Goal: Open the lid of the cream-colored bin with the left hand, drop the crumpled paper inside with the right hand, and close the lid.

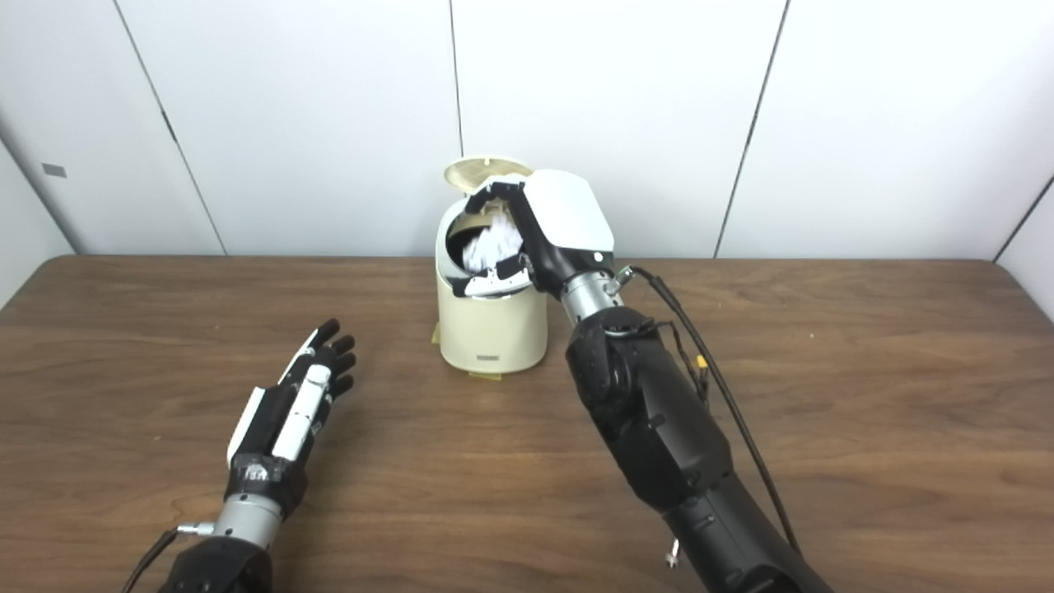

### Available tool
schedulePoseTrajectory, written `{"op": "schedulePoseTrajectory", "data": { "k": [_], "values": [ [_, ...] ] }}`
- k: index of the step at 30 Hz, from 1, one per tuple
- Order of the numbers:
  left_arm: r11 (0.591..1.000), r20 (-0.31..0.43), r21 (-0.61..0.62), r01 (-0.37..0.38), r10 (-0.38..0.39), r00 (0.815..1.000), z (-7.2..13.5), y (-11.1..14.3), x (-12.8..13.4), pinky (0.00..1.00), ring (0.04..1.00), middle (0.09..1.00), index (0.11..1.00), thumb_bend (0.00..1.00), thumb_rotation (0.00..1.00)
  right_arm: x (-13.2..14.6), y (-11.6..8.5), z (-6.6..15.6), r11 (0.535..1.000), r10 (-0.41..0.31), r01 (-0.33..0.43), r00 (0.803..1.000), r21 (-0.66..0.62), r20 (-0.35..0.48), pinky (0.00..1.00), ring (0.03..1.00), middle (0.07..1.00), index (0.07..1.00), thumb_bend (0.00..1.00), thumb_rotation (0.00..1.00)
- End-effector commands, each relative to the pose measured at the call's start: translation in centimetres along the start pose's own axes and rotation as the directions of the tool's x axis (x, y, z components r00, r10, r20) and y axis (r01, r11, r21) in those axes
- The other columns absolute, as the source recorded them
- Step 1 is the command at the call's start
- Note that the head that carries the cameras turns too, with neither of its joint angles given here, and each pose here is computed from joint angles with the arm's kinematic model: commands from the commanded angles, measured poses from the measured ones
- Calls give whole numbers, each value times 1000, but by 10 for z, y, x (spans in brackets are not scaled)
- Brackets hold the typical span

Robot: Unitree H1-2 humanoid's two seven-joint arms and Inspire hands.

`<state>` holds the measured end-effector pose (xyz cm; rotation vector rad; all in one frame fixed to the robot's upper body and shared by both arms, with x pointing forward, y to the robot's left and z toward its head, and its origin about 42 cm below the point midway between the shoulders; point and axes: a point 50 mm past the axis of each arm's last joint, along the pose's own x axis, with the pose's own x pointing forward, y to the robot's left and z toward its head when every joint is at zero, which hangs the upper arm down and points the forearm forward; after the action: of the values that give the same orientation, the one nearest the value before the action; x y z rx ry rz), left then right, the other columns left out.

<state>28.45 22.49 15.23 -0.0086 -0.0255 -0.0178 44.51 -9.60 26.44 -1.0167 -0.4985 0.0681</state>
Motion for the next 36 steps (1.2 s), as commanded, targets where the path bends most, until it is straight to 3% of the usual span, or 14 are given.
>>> {"op": "schedulePoseTrajectory", "data": {
  "k": [1, 8, 13, 16, 17, 18, 19, 21, 25, 36],
  "values": [
    [1000, 96, -5, 11, -10, 995, 17, -4, 10, 939, 934, 926, 996, 553, 771, 11, -20, 3, 998, -57, 57, 998, -3, 20, 734, 833, 677, 587, 890, 254],
    [1000, 95, -5, 14, -13, 995, 18, -6, 9, 943, 940, 929, 1000, 544, 766, 10, -21, 2, 999, -47, 47, 999, -10, 26, 764, 848, 704, 624, 890, 264],
    [1000, 97, -8, 17, -16, 995, 19, -5, 10, 952, 946, 932, 1000, 549, 772, 9, -21, 1, 999, -51, 51, 998, -18, 33, 729, 838, 737, 652, 902, 268],
    [1000, 98, -4, 14, -14, 995, 18, -4, 10, 948, 942, 931, 1000, 536, 781, 9, -21, 2, 996, -84, 85, 995, -21, 55, 648, 745, 694, 643, 904, 228],
    [1000, 99, -6, 15, -14, 995, 18, -4, 10, 947, 941, 931, 1000, 537, 780, 8, -22, 2, 995, -103, 103, 992, 2, 66, 575, 671, 661, 626, 887, 170],
    [1000, 100, -8, 15, -14, 995, 18, -4, 10, 949, 942, 930, 1000, 543, 774, 8, -23, 2, 991, -134, 131, 988, 37, 80, 468, 563, 610, 560, 707, 149],
    [1000, 100, -9, 15, -14, 995, 18, -5, 10, 949, 943, 930, 1000, 551, 768, 7, -24, 2, 986, -161, 155, 983, 67, 91, 388, 455, 546, 560, 590, 61],
    [1000, 99, -4, 15, -14, 995, 17, -6, 10, 943, 941, 931, 999, 554, 773, 5, -25, 2, 977, -199, 190, 974, 96, 104, 363, 405, 512, 545, 524, 15],
    [1000, 101, 2, 19, -19, 995, 16, -7, 10, 944, 942, 930, 1000, 559, 785, 1, -30, 1, 973, -219, 208, 969, 101, 116, 374, 396, 505, 505, 501, 0],
    [1000, 103, 8, 25, -26, 994, 14, -7, 13, 946, 943, 927, 993, 573, 784, -17, -56, -1, 952, -278, 263, 957, 154, 84, 315, 389, 514, 521, 494, 0]
  ]
}}
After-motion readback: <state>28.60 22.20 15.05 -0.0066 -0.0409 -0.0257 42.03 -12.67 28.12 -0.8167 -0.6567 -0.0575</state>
